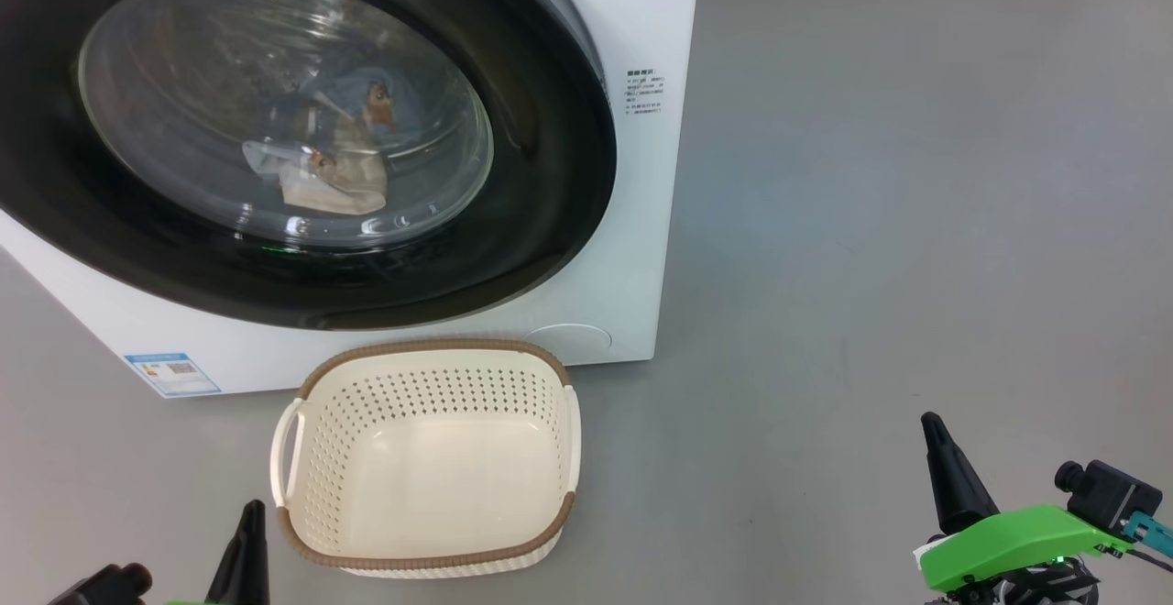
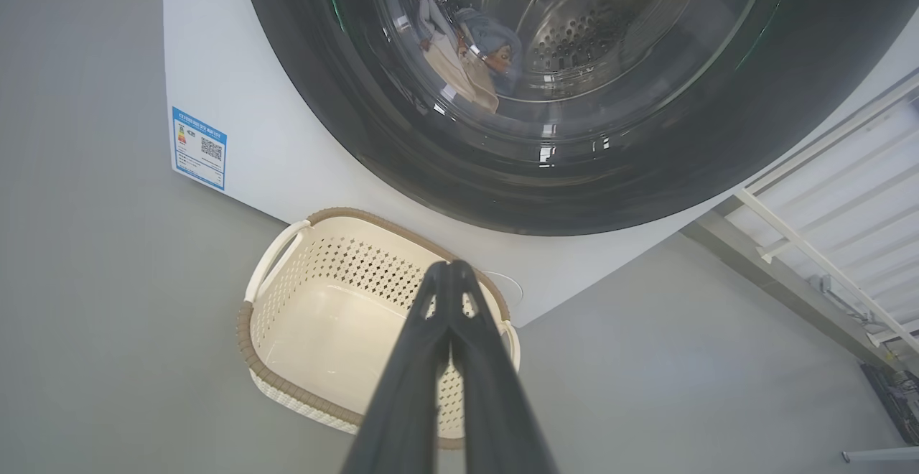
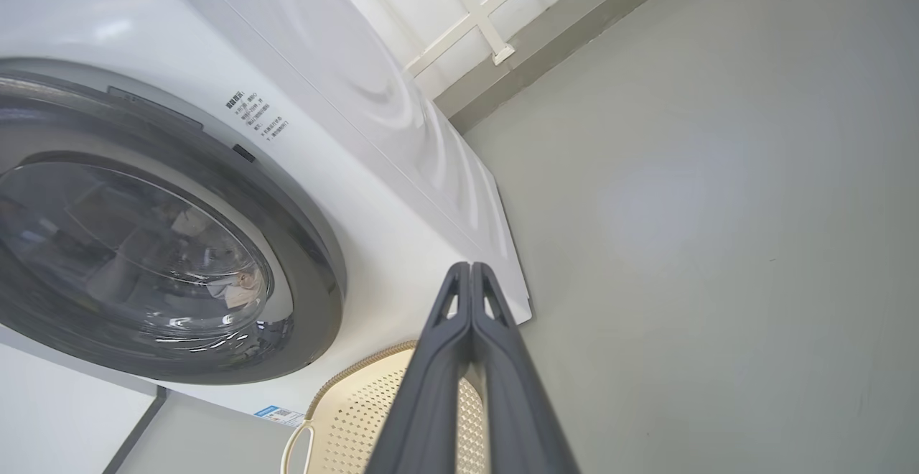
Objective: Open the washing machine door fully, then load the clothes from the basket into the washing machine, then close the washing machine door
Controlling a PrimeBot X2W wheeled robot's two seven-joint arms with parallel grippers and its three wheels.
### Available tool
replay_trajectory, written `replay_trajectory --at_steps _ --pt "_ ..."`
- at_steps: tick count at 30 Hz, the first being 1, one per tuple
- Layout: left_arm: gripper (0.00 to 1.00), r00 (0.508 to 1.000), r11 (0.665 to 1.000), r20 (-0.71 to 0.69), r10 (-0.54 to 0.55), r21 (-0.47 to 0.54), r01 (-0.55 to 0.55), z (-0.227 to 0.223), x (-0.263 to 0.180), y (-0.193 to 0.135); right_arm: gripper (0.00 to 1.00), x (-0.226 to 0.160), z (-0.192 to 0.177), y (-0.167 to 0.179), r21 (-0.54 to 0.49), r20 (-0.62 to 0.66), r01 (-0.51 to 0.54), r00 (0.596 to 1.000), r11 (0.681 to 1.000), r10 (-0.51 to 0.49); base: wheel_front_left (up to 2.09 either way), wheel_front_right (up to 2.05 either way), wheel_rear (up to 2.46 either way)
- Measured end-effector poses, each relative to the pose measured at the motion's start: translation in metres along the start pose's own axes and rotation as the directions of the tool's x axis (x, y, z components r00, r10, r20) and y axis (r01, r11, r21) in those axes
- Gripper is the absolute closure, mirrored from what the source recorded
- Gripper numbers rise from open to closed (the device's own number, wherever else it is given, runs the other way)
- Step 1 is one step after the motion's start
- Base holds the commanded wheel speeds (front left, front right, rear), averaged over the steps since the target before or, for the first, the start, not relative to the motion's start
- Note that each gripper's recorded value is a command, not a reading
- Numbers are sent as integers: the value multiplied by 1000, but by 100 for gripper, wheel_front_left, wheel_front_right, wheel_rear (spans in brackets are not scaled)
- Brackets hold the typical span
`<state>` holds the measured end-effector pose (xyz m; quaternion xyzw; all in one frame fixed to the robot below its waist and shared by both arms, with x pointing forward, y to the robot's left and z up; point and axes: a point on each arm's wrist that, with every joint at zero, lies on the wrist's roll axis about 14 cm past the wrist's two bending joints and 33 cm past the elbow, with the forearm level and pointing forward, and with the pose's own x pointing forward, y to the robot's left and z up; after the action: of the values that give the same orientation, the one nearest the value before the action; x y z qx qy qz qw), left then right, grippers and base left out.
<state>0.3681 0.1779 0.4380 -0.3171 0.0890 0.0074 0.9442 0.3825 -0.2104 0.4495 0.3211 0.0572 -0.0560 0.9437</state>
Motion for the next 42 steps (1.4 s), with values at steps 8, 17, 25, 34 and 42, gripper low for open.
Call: replay_trajectory --at_steps 8,17,25,34,42 --pt "100 1000 996 2 10 -88 -10 3 0 1 100 0 2 2 96 -1 3 1000 995 -2 0 0 0" --pt "100 1000 983 6 18 -182 -17 5 -1 1 100 0 5 4 181 1 3 1000 984 -3 0 0 0" --pt "100 1000 964 14 19 -265 -14 10 1 -1 100 0 9 5 270 8 0 1000 963 -2 0 0 0" --pt "100 1000 932 20 19 -363 -11 13 1 -2 100 0 12 9 357 10 -10 1000 934 7 0 0 0" --pt "100 1000 899 23 19 -437 -7 16 0 -3 100 0 14 11 433 10 -19 1000 901 16 0 0 0"
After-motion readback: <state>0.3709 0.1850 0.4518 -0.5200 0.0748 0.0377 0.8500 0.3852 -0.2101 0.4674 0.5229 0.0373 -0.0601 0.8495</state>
